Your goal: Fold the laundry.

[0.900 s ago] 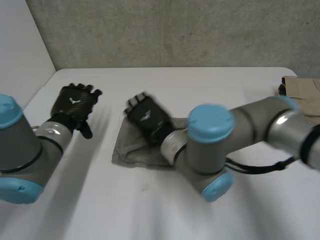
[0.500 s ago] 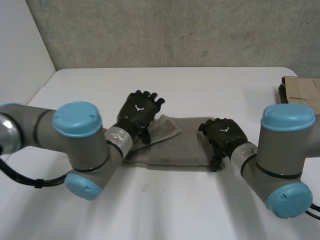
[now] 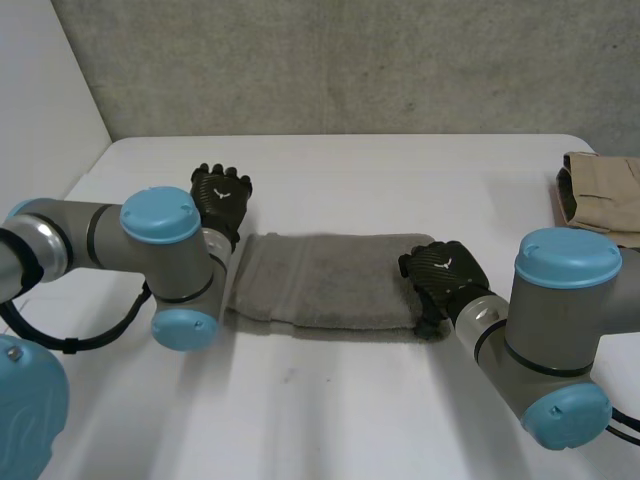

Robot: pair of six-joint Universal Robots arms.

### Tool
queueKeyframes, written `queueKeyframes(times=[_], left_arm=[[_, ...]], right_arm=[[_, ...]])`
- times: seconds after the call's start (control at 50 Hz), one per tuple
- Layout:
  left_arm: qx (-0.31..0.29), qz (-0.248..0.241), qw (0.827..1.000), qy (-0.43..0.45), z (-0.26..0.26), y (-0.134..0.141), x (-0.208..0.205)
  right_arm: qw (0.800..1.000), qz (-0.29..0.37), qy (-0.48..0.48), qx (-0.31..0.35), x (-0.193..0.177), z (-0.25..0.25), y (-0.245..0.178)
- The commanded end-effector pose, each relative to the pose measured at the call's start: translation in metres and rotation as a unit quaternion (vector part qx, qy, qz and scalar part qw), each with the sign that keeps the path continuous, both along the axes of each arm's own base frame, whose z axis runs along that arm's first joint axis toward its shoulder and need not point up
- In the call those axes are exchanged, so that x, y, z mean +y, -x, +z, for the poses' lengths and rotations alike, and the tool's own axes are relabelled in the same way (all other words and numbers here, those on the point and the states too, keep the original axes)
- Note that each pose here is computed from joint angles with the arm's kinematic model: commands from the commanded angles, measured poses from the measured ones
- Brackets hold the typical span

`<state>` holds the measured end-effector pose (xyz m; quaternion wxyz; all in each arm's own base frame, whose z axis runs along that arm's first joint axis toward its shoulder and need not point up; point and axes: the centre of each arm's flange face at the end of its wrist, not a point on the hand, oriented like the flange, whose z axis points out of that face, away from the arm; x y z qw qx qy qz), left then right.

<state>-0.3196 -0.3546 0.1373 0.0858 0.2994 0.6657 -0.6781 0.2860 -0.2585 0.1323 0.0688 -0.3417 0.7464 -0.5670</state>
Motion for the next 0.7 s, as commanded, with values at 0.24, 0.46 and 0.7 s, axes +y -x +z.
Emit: queueKeyframes(times=[0.24, 0.46, 0.7], left_arm=[[0.010, -0.075, 0.996, -0.040, 0.016, 0.004, 0.062], [0.011, -0.056, 0.998, -0.040, 0.032, -0.018, 0.069], [0.025, -0.047, 0.998, -0.024, 0.052, -0.027, 0.072]], right_arm=[[0.999, 0.001, 0.002, 0.049, 0.003, -0.015, 0.010], [0.969, -0.007, 0.080, 0.233, -0.010, 0.012, 0.068], [0.949, 0.110, 0.220, 0.195, 0.014, 0.061, -0.022]])
